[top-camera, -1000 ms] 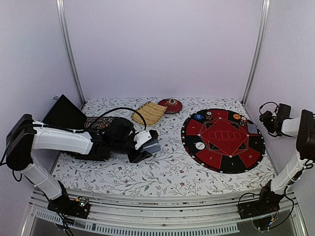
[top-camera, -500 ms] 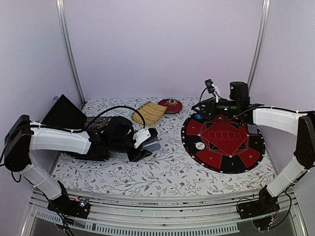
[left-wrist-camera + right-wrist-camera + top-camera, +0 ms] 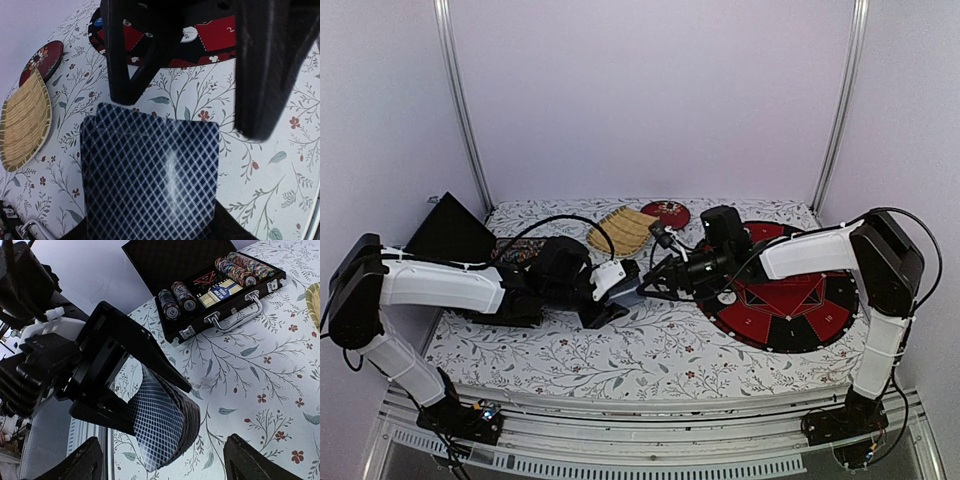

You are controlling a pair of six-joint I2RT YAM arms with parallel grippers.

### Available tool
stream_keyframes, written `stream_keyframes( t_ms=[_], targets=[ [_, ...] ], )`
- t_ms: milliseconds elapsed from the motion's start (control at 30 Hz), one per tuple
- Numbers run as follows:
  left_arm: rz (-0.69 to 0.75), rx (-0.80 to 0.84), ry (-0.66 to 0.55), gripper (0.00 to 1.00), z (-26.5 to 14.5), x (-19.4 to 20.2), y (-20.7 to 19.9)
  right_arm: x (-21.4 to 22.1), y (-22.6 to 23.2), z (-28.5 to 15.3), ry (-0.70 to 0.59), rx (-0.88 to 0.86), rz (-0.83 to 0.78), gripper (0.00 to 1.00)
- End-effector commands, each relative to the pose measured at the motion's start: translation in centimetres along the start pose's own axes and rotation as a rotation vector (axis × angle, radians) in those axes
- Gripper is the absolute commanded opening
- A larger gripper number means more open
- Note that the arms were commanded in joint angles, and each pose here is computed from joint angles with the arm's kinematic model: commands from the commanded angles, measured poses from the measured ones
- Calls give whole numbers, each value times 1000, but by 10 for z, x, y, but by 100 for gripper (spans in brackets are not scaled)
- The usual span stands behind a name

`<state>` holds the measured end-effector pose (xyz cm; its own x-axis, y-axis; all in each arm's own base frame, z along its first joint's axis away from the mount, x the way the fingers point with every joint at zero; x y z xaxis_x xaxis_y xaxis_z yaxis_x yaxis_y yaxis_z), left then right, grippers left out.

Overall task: Distribute texas hold em gaming equipment
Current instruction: Pick up the poker card from the face-down deck piles.

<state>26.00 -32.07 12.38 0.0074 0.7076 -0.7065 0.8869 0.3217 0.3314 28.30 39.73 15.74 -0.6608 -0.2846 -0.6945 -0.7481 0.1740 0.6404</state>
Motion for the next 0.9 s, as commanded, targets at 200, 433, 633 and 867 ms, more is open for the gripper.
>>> stream_keyframes(
  t_ms=[200, 433, 633, 867],
  targets=[
    [-13, -45, -59, 57, -7, -14, 14, -18, -15, 38, -41, 3, 10, 82],
    [-10, -52, -52, 57, -8, -13, 15, -16, -24, 34, -36, 84, 8, 73],
    [-8, -50, -45, 56, -8, -10, 13, -17, -25, 19, -42, 152, -22, 63],
    [-6, -47, -29, 56, -6, -6, 12, -20, -20, 9, -32, 169, -36, 56]
  ],
)
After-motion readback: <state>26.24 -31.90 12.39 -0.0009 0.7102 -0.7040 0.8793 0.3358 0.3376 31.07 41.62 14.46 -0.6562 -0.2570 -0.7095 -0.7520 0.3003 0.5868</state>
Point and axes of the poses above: each gripper's point midway between its finger pads, its own z axis out along the fingers, its own y axis along the line the jaws close on, x = y × z, the point moved 2 cm from there along -z, back along the fingers, and after that the axes turned 10 degrees about z, right-handed, at the moved point
